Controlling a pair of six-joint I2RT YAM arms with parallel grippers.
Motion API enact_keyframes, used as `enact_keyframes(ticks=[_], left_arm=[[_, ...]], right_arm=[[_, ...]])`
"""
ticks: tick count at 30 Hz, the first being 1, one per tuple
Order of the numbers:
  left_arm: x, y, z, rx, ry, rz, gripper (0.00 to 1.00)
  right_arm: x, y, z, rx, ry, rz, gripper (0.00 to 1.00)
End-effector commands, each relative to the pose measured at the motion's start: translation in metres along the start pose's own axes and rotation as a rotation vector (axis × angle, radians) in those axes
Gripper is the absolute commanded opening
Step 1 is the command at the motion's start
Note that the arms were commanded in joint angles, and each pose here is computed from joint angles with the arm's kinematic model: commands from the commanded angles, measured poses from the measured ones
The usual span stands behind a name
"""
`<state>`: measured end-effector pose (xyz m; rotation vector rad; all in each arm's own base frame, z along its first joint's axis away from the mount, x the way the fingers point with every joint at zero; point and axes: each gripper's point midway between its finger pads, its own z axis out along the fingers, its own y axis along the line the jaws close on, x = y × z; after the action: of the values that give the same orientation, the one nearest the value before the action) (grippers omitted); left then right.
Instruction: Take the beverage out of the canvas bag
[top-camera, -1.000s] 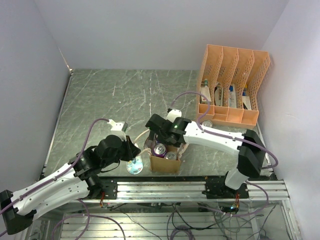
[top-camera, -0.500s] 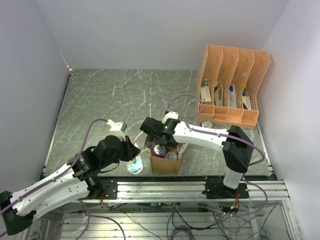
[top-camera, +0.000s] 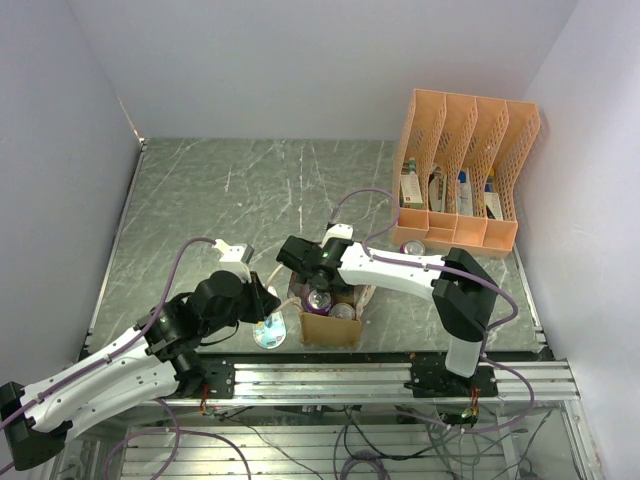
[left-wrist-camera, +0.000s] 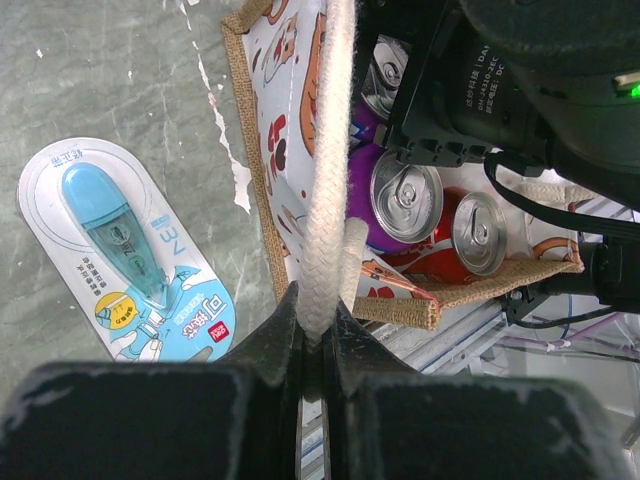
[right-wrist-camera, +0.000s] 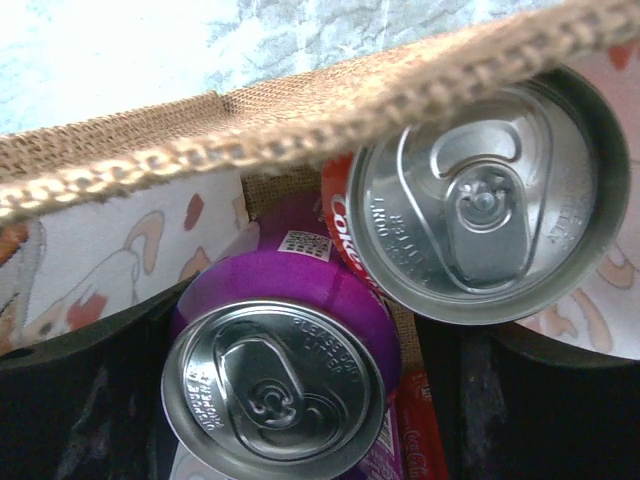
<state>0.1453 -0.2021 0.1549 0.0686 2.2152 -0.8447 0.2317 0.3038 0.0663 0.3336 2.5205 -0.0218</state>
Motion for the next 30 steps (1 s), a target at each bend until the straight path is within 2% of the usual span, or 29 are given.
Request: enact_keyframes(ticks=[1,6,8,10,17,22,26,30], left_arm=[[0.007,0.006,-0.003,-0.012,0.024,-0.005,0.07],[0.007,0.005,-0.002,-0.012,0.027,-0.006,0.07],[0.008,0.005,-0.002,-0.013,0.027,-0.006,0.07],[0.008,0.006,-0.002,-0.014,0.029,-0.006,0.07],[0.006,0.005,-0.002,-0.015,0.026,-0.001,0.07],[0.006,0.005,0.000,-0.015,0.026,-0.002,0.07],[0.007,0.005,0.001,-0.014,0.029,0.000,0.07],[0.008,0.004,0.003,-0.015,0.034,0.004,0.07]], right_arm=[[-0.003,0.004,0.006,0.012,-0.025,-0.007,0.78],[-0.010,0.010,-0.006,-0.024,-0.021,-0.008,0.64],[-0.013,0.013,-0.013,-0.045,-0.018,-0.010,0.44],[-0.017,0.016,-0.021,-0.069,-0.014,-0.008,0.30],[-0.028,0.021,-0.046,-0.156,-0.006,-0.006,0.08],[-0.033,0.023,-0.065,-0.226,0.011,-0.039,0.00],[-0.037,0.027,-0.078,-0.266,0.024,-0.113,0.00],[-0.044,0.019,-0.083,-0.224,0.009,-0.134,0.00]])
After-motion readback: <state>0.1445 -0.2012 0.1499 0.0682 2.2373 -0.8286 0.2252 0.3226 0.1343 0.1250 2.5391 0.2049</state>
